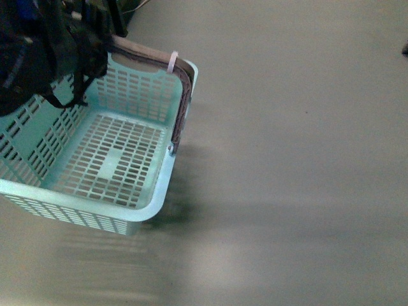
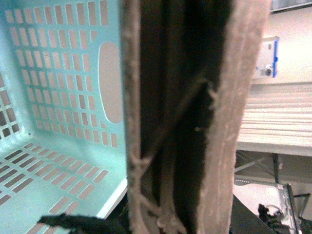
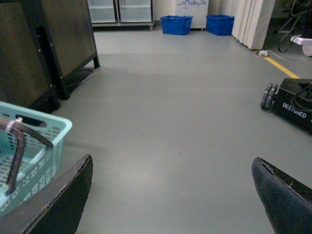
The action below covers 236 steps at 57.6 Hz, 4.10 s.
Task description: Pick mango and avocado into basket
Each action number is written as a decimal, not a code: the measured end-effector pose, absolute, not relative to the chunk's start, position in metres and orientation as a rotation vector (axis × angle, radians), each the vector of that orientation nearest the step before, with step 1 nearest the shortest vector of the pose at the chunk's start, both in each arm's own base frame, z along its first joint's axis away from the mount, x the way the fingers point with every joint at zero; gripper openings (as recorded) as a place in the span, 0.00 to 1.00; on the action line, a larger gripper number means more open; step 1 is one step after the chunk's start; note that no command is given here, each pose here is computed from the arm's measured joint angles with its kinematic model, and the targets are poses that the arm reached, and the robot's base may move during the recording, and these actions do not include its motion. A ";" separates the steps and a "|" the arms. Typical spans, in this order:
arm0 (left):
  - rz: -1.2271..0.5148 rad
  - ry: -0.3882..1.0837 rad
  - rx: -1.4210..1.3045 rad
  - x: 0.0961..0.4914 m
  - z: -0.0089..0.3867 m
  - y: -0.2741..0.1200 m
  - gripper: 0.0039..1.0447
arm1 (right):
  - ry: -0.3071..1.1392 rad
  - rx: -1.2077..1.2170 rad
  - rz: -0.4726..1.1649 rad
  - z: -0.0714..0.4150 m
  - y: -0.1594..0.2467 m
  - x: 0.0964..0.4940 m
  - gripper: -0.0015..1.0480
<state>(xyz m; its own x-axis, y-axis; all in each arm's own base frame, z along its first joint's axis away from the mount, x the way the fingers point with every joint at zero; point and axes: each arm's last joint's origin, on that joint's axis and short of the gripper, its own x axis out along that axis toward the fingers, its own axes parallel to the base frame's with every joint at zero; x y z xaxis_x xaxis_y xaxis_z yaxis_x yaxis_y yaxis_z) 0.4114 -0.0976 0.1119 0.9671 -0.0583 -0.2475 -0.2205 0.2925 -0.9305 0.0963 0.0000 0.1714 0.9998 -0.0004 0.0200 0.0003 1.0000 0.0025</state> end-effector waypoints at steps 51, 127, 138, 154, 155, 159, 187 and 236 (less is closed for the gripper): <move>-0.018 0.065 -1.170 0.313 0.214 -0.085 0.14 | -0.020 0.003 0.000 0.171 0.000 0.096 0.92; -0.015 0.063 -1.169 0.313 0.214 -0.085 0.14 | -0.020 0.003 0.000 0.171 0.000 0.096 0.92; -0.015 0.063 -1.170 0.313 0.214 -0.085 0.14 | -0.020 0.002 0.000 0.171 0.000 0.096 0.92; -0.015 0.062 -1.168 0.313 0.214 -0.085 0.14 | -0.020 0.002 0.000 0.171 0.000 0.096 0.92; -0.015 0.062 -1.168 0.313 0.214 -0.085 0.14 | -0.020 0.002 0.000 0.171 0.000 0.096 0.92; -0.015 0.062 -1.167 0.313 0.214 -0.085 0.14 | -0.020 0.003 0.000 0.171 0.000 0.096 0.92; -0.024 0.069 -1.179 0.312 0.214 -0.088 0.14 | -0.021 0.003 -0.003 0.171 0.000 0.096 0.92; -0.016 0.064 -1.176 0.313 0.214 -0.086 0.14 | -0.019 0.003 -0.001 0.171 0.000 0.096 0.92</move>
<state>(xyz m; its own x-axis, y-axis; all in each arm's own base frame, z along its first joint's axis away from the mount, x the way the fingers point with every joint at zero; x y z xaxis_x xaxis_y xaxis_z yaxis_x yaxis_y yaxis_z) 0.3128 -0.0859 0.2141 0.9981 -0.0459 -0.0416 -0.0208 0.3851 -0.9227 0.0964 0.0000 0.1714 0.9998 -0.0008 0.0193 0.0007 1.0000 0.0029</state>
